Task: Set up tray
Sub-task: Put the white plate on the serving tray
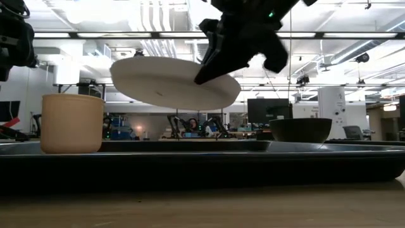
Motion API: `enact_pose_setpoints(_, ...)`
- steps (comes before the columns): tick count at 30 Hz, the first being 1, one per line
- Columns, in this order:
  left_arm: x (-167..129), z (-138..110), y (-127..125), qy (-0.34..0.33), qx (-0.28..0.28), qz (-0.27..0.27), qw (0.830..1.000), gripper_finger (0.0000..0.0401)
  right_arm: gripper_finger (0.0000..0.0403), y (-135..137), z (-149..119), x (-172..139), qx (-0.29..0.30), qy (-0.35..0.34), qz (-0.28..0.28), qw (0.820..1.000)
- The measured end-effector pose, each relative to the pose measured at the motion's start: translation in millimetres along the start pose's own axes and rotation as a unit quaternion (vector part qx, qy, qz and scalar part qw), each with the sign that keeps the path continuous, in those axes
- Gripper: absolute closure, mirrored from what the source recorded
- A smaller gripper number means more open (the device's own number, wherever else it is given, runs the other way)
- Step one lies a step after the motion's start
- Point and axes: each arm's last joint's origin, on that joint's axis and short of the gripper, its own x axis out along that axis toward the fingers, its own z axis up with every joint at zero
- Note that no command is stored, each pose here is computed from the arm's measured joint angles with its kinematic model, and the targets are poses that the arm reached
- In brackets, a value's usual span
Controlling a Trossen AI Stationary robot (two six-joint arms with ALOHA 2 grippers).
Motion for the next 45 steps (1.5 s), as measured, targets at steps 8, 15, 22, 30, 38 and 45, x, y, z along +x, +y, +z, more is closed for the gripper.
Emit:
enact_pose_setpoints(8,0.0,0.0,0.0,0.0,0.0,0.0,1.0,0.0303,0.0394,27.1,6.9,-9.1,0.001,0.008,0.021,1.0)
enact_pose_setpoints(15,0.0,0.1,0.0,0.0,0.0,0.0,1.0,0.0303,0.0394,61.9,10.8,-18.9,-0.023,-0.001,0.052,0.998)
enact_pose_setpoints(22,0.0,0.0,0.0,0.0,0.0,0.0,1.0,0.0303,0.0394,87.5,6.9,-24.1,-0.036,-0.005,0.072,0.997)
enact_pose_setpoints(30,0.0,0.1,0.0,0.0,0.0,0.0,1.0,0.0303,0.0394,107.6,-4.6,-21.4,-0.047,-0.03,0.093,0.994)
enact_pose_setpoints(38,0.0,0.1,0.0,0.0,0.0,0.0,1.0,0.0303,0.0394,124.1,-8.9,-7.6,-0.084,-0.03,0.124,0.988)
enact_pose_setpoints(45,0.0,0.1,0.0,0.0,0.0,0.0,1.0,0.0303,0.0394,134.9,4.4,9.5,-0.125,-0.028,0.128,0.983)
